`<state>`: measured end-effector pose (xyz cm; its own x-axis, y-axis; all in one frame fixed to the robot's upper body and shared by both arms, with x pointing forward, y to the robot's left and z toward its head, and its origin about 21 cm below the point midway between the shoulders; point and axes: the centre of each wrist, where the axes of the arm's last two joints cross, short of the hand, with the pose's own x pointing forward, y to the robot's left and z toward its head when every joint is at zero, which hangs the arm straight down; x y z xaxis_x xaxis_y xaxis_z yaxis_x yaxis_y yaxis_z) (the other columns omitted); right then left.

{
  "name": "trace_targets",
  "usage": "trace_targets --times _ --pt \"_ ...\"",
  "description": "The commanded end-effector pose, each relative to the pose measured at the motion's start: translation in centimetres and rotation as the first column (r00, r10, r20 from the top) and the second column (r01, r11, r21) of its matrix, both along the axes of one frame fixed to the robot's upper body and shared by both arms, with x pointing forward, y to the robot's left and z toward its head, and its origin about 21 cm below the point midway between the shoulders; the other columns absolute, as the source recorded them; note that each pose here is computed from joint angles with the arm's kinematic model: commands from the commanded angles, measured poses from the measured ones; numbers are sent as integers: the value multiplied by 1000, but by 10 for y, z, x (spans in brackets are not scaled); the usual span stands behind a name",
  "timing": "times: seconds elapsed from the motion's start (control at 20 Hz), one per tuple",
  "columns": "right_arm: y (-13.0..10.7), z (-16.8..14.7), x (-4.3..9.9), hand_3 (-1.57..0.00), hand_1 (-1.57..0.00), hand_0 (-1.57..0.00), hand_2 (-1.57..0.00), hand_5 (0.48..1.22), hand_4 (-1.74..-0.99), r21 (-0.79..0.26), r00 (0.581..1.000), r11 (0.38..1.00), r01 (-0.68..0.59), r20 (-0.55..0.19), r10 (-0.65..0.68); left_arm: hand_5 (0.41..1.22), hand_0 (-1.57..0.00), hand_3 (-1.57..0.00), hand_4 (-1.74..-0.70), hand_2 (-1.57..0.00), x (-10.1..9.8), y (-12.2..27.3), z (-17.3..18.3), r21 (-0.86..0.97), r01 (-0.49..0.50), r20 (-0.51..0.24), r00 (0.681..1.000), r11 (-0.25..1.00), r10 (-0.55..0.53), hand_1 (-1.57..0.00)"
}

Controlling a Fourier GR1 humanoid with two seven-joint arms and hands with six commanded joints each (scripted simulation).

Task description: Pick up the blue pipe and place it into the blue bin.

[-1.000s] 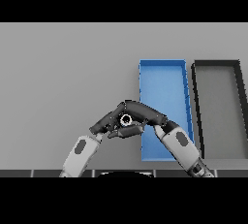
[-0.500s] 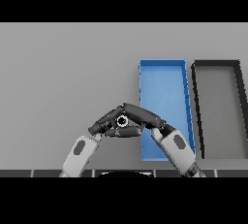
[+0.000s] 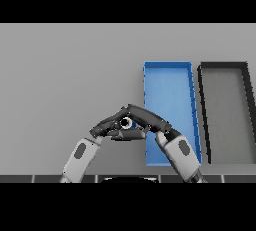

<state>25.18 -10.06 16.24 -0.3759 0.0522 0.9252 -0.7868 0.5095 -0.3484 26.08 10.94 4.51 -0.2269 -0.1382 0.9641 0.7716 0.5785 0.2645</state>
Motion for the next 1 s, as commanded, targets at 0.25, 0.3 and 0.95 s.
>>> trace_targets --times 0.25,0.3,0.95 --pt "2 -3 0 -1570 -1570 -1570 -1570 1220 -1499 22 1000 1000 20 1 -20 578 -51 -36 -973 -46 0 -4 -3 9 -34 -53 998 999 34 -47" --pt "0 -1 1 -1570 -1571 -1571 -1571 1220 -1498 31 1000 999 21 8 -21 557 -40 -29 -968 -37 1 -5 -4 19 -39 -58 997 999 40 -38" --pt "-27 120 31 -1571 -1571 -1571 -1571 1221 -1497 313 997 947 74 -42 -64 473 -1 -1 -951 -1 -1 0 -5 45 -65 -58 996 997 68 -1"
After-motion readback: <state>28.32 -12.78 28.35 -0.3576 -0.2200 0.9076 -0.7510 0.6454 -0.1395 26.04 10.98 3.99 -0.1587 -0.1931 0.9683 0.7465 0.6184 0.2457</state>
